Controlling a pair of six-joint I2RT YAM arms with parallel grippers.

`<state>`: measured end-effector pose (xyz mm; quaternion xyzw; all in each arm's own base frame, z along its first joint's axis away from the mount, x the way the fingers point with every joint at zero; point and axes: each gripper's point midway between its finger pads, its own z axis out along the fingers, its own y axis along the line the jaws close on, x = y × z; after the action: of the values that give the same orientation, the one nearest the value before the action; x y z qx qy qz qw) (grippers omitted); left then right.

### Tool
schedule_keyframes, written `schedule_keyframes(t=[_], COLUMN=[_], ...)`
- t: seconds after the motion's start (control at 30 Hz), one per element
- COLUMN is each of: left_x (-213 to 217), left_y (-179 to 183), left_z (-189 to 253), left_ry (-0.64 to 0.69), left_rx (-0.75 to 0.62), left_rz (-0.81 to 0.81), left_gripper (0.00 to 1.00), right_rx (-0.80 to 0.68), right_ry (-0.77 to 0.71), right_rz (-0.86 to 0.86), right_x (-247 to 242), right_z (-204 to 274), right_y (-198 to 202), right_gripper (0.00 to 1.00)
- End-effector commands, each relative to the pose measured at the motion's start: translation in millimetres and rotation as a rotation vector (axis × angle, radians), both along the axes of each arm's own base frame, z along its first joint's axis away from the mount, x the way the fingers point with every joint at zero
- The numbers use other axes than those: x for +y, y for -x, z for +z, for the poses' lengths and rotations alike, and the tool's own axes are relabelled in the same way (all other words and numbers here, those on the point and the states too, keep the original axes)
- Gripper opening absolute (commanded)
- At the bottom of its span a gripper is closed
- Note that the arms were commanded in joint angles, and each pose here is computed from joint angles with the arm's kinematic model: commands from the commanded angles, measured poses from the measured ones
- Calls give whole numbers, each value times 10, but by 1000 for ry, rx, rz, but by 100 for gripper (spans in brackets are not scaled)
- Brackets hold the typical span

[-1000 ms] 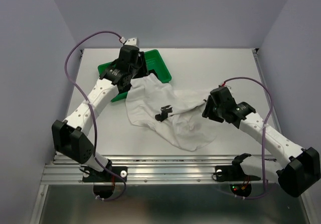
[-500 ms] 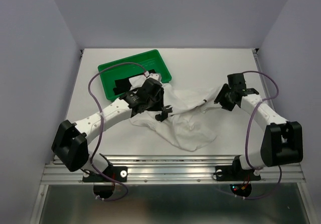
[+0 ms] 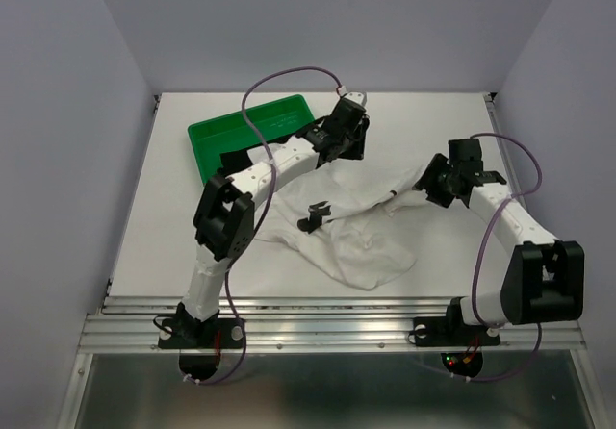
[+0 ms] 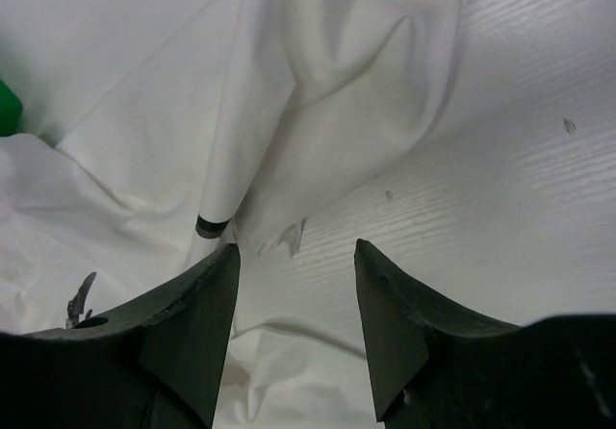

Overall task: Roll the t-shirts
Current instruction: Move the bin to the center of the board.

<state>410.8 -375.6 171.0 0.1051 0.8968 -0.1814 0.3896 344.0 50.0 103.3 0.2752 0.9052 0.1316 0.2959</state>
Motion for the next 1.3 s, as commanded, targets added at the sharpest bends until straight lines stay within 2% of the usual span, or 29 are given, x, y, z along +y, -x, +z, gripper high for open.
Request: schedule_keyframes(t=[0.0, 0.07, 0.1, 0.27, 0.6, 1.03, 1.27], left_x=[-190, -376, -365, -359, 470, 1198, 1250], left_y=[-323, -535, -535, -792, -1077, -1240, -1278], left_z=[100, 209, -33, -300, -807, -883, -694], left_ry=[-28, -1, -33, -10, -96, -195, -189], left_rx=[-71, -104, -61, -26, 87, 106, 77], left_rz=[-40, -58, -62, -47, 71, 176, 178], left_gripper=[49, 49, 49, 49, 48, 47, 47], right_rx=[-67, -72, -63, -70, -64, -55, -35], right_ry=[-22, -18, -18, -31, -41, -40, -44], right_rz=[28, 26, 25, 39, 38, 44, 70], right_x=[56, 44, 43, 67, 79, 84, 110], right_z=[190, 221, 193, 238, 205, 160, 92], right_y=[58, 136, 158, 288, 360, 342, 385], right_gripper=[57, 57, 57, 57, 57, 57, 58])
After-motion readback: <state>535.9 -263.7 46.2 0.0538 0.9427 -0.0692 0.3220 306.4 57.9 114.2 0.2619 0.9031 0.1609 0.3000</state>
